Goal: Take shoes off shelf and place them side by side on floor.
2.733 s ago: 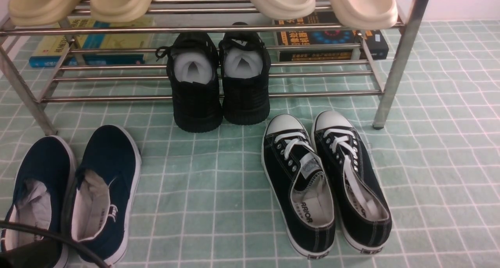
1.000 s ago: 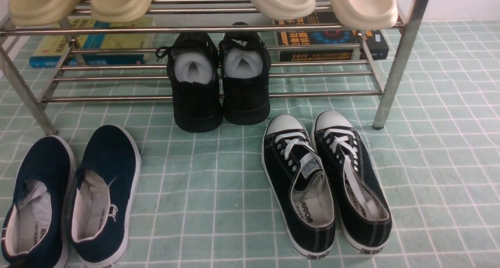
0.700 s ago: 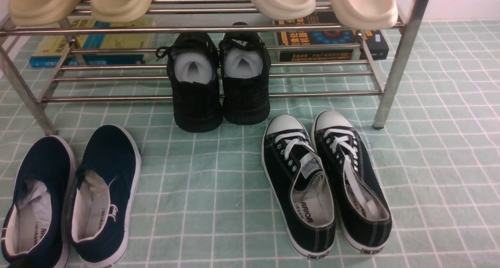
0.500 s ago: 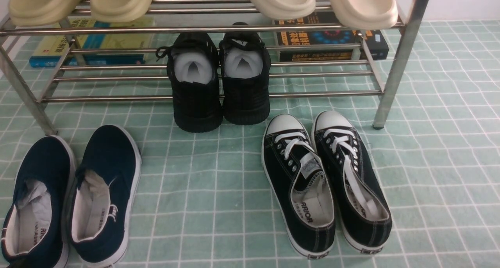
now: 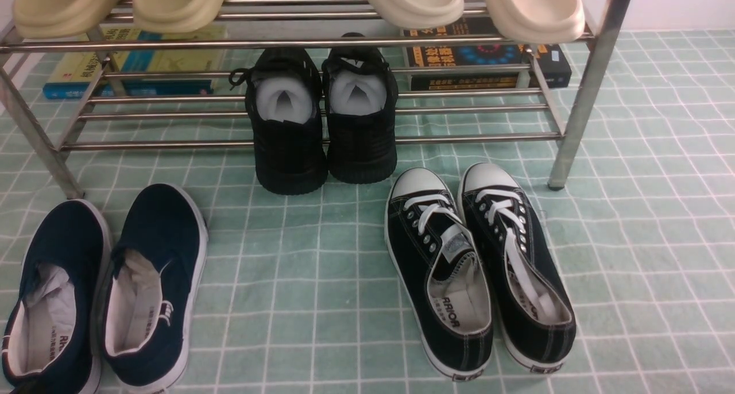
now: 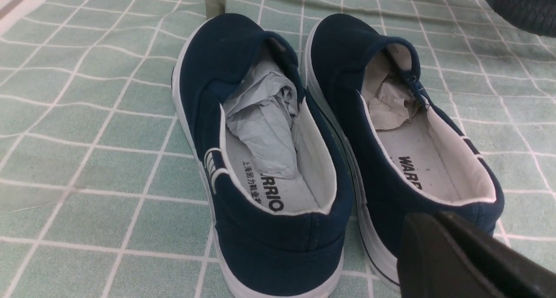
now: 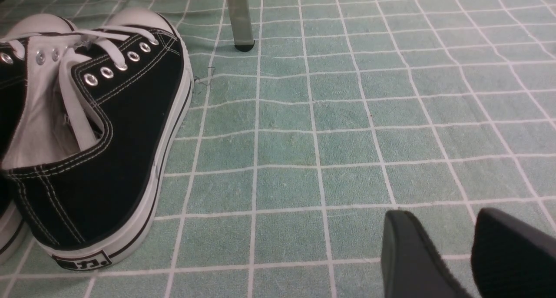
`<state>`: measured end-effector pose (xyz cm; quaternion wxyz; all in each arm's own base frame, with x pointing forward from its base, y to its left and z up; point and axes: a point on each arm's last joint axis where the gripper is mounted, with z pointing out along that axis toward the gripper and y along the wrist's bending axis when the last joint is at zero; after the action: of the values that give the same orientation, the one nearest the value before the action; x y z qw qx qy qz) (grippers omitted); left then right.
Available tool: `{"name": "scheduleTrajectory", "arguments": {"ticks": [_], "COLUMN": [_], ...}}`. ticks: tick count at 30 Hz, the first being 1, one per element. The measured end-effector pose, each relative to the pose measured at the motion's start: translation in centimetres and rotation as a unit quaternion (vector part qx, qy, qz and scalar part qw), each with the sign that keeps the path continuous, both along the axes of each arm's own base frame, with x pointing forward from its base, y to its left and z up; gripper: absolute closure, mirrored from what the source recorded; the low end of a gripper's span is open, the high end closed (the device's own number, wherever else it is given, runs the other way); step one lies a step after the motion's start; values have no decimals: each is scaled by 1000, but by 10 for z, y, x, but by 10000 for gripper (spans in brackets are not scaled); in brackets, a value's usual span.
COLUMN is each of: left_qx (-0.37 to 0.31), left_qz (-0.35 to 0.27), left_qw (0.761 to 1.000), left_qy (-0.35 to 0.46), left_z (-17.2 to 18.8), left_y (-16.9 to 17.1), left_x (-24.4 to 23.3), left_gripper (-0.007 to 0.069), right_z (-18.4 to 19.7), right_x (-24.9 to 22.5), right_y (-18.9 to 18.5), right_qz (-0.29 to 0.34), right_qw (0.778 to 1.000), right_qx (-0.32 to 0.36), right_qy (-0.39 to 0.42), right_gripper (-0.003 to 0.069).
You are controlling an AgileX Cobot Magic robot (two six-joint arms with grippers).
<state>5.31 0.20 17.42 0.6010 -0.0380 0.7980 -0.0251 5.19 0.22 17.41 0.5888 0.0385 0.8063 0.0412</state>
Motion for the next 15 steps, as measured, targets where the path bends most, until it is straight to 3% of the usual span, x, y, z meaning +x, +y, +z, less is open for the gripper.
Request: {"name": "scheduleTrajectory", "arguments": {"ticks": [15], "left_qx": [7], "left_qz": [1], "left_qw": [1000], "left_qy": [0], "left_z": [0], "left_y": [1], "left_x": [0], "left_gripper": [573], "right_z": [0], "right_x": [0], "right_y": [0], "right_qz": [0], "right_qw": [1000], "right_qx": [0], "right_qy": [0], "right_gripper": [419]}}
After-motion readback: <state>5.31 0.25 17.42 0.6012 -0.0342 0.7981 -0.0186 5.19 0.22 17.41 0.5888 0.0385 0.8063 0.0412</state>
